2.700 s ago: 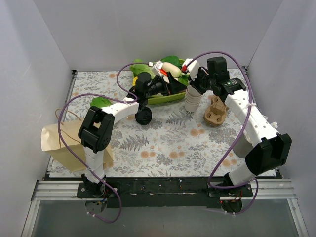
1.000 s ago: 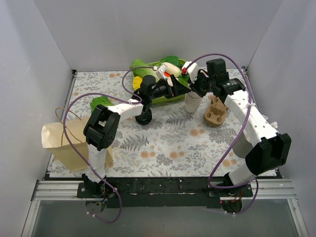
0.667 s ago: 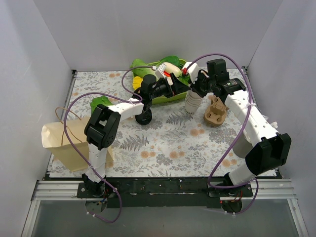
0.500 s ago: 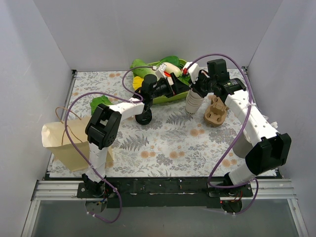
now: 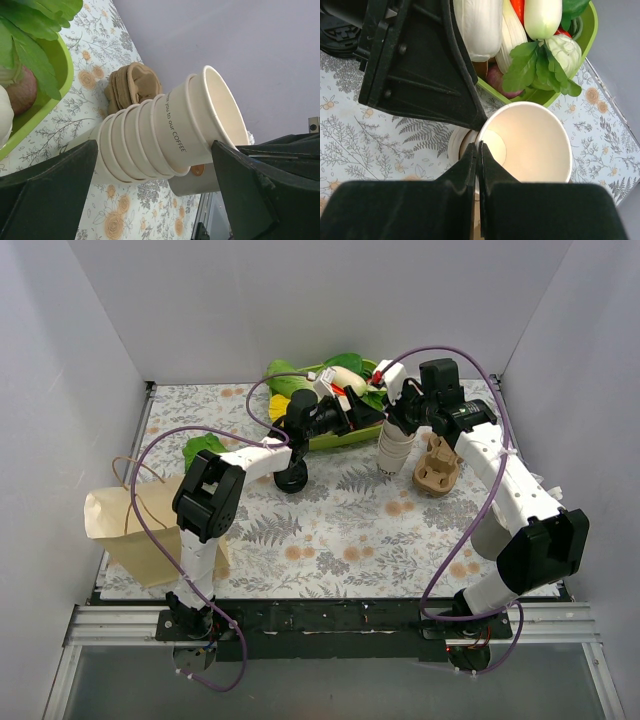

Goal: Pack the takeout coffee

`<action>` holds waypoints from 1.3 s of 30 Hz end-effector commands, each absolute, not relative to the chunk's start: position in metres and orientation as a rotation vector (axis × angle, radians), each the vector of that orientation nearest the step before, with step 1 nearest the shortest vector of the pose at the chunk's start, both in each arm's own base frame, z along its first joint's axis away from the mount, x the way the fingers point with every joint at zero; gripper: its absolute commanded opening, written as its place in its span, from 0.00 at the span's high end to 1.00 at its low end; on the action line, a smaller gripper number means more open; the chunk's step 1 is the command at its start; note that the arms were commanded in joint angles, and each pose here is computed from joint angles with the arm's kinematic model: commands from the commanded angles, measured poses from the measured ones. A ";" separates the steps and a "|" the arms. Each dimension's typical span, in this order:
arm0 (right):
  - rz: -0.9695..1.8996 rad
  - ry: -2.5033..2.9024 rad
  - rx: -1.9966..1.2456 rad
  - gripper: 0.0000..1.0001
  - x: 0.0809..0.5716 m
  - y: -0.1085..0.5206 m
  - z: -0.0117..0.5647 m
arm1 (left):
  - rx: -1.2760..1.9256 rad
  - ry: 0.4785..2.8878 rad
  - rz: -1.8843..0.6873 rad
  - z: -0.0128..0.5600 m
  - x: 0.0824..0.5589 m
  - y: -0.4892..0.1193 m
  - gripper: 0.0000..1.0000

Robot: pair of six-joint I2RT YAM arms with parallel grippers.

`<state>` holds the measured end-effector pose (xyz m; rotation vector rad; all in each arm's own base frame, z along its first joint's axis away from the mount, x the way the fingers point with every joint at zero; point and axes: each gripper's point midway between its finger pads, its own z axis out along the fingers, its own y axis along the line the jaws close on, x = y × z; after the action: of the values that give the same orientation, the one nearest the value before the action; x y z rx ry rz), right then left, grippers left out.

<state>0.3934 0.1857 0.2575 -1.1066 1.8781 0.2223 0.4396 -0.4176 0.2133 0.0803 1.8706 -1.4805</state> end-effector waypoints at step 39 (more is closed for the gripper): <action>0.082 1.577 -0.937 0.99 0.401 0.173 0.337 | 0.453 1.779 -1.230 0.239 0.416 -0.411 0.02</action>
<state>0.3985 0.1768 0.3270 -0.9587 1.6194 0.1162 0.4265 -0.4137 0.1751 0.2900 1.9527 -1.2600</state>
